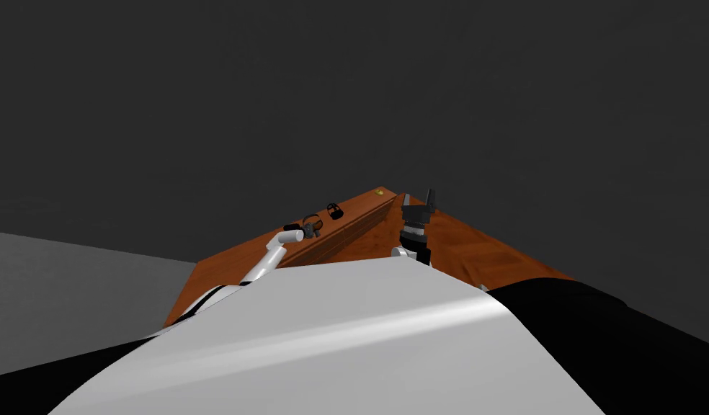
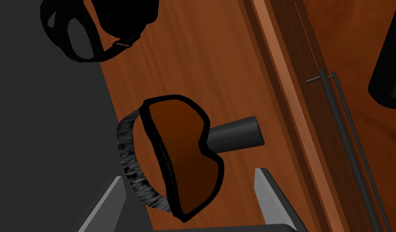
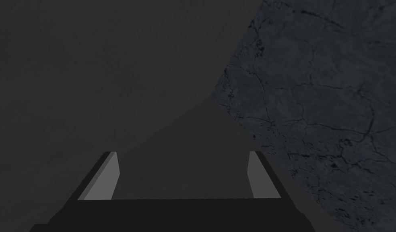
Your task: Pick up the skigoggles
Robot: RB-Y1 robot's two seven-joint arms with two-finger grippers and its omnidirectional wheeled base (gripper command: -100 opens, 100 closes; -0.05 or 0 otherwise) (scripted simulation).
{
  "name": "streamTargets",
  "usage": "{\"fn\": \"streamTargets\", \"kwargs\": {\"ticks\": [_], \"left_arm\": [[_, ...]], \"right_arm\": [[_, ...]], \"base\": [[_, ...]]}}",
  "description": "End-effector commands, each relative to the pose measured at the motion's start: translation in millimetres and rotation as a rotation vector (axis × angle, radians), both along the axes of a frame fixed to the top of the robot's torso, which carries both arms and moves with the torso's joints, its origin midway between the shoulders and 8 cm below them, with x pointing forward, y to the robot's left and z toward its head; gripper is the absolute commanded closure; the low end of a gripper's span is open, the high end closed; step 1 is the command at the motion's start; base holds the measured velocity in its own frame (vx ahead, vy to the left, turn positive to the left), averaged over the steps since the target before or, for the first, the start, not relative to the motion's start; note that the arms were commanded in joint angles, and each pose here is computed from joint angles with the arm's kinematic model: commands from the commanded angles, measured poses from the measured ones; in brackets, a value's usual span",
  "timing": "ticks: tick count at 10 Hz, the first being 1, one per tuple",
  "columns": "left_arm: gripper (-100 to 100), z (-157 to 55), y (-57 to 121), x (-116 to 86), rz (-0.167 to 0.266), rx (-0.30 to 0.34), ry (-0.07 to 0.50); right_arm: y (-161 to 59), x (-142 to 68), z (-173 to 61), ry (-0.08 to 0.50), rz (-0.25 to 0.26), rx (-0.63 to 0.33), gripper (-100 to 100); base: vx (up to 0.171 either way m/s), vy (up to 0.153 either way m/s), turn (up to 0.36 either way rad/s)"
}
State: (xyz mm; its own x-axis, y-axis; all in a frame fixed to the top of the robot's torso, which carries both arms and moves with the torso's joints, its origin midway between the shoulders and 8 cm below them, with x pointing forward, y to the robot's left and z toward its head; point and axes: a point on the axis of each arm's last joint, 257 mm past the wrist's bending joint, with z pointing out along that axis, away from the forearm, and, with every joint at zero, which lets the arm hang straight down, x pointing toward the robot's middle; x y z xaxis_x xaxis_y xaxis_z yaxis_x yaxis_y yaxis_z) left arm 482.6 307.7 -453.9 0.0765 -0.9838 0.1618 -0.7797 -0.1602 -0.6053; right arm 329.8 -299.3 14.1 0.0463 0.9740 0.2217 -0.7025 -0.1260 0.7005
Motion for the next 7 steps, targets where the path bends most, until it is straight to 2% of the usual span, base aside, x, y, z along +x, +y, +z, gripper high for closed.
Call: {"fn": "streamTargets", "kwargs": {"ticks": [1, 2, 3, 4, 7], "left_arm": [[-100, -6.0, 3.4, -1.9, 0.005, 0.001, 0.017], [-100, -10.6, 11.2, -5.1, 0.014, 0.002, 0.063], [-100, -16.2, 14.7, -9.6, 0.021, 0.004, 0.077], [-100, -21.9, 24.9, -15.0, 0.035, 0.007, 0.126], [-100, -30.6, 47.2, -26.8, 0.070, 0.012, 0.217]], "right_arm": [[0.0, 0.0, 0.0, 0.000, 0.000, 0.000, 0], [0.0, 0.0, 0.0, 0.000, 0.000, 0.000, 0], [0.0, 0.0, 0.0, 0.000, 0.000, 0.000, 0], [0.0, 0.0, 0.0, 0.000, 0.000, 0.000, 0], [0.0, 0.0, 0.0, 0.000, 0.000, 0.000, 0]], "base": [[0.002, 0.006, 0.032], [0.007, 0.002, -0.175], [0.007, 0.010, -0.089], [0.009, 0.010, -0.140], [0.018, 0.018, -0.136]]}}
